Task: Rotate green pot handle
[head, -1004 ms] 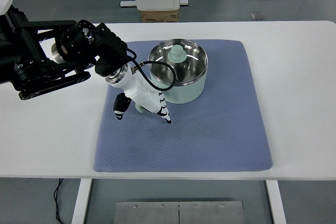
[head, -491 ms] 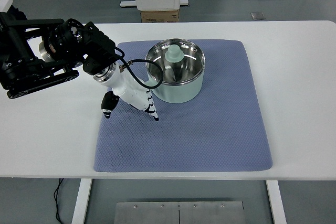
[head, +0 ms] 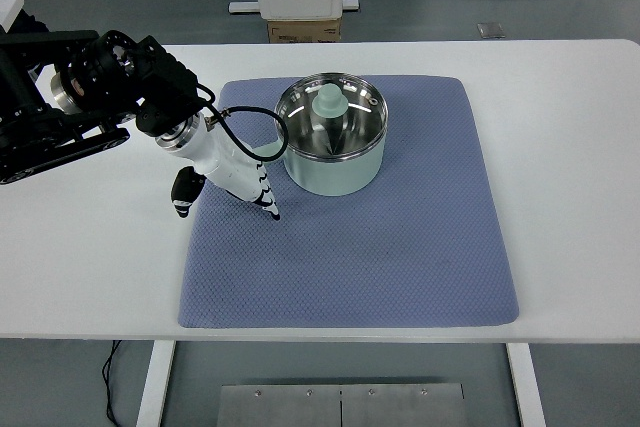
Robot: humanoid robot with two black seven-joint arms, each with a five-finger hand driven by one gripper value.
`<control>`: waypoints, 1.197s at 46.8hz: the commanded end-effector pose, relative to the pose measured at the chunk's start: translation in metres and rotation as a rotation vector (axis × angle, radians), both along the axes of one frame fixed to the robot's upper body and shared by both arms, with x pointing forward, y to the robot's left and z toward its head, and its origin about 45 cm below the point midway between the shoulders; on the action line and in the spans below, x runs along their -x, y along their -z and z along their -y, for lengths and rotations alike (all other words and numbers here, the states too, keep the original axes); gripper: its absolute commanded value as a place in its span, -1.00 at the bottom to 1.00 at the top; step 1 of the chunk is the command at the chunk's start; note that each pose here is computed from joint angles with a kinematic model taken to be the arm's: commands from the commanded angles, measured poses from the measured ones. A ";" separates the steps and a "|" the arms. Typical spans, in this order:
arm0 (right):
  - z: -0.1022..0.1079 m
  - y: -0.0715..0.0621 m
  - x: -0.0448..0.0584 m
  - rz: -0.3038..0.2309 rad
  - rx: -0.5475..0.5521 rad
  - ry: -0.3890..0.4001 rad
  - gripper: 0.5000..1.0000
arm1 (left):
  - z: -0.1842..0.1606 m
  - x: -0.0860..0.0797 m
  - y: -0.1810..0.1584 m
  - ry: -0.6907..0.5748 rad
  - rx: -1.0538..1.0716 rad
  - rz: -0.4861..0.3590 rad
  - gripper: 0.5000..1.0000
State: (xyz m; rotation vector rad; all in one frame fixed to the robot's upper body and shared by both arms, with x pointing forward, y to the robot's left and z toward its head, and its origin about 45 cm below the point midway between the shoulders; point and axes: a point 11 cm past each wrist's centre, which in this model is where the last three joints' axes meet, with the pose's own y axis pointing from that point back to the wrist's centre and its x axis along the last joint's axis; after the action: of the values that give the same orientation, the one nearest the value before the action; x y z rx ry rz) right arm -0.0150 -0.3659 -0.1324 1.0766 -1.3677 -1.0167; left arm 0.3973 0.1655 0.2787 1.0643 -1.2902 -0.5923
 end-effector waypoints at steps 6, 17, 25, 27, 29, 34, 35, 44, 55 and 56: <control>0.000 0.000 0.000 -0.001 0.000 0.000 1.00 | -0.005 -0.006 -0.001 -0.019 0.000 0.013 1.00; 0.000 0.000 0.000 0.000 0.000 0.000 1.00 | -0.016 -0.020 -0.005 -0.064 0.001 0.044 1.00; 0.000 0.000 0.000 0.000 0.000 0.000 1.00 | -0.023 -0.024 -0.003 -0.088 -0.004 0.048 1.00; 0.000 0.000 0.000 0.000 0.000 0.000 1.00 | -0.023 -0.024 -0.003 -0.087 -0.003 0.049 1.00; 0.000 0.000 0.000 0.000 0.000 0.000 1.00 | -0.024 -0.024 -0.003 -0.088 -0.003 0.049 1.00; 0.000 0.000 0.000 0.000 0.000 0.000 1.00 | -0.029 -0.028 -0.002 -0.103 -0.014 0.054 1.00; 0.000 0.000 0.000 -0.001 0.000 0.000 1.00 | -0.030 -0.028 -0.002 -0.106 -0.015 0.054 1.00; 0.000 0.000 0.000 0.000 0.000 0.000 1.00 | -0.033 -0.031 -0.003 -0.116 -0.020 0.060 1.00; 0.000 0.000 0.000 0.000 0.000 0.000 1.00 | -0.035 -0.034 -0.004 -0.118 -0.005 0.077 1.00; 0.000 0.000 0.000 0.000 0.000 0.000 1.00 | -0.034 -0.035 -0.005 -0.116 -0.002 0.081 1.00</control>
State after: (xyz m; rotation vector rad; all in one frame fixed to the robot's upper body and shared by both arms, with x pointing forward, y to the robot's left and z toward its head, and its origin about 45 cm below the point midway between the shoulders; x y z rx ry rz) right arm -0.0151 -0.3659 -0.1324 1.0761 -1.3676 -1.0167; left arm 0.4318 0.2019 0.2826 1.1774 -1.2755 -0.4727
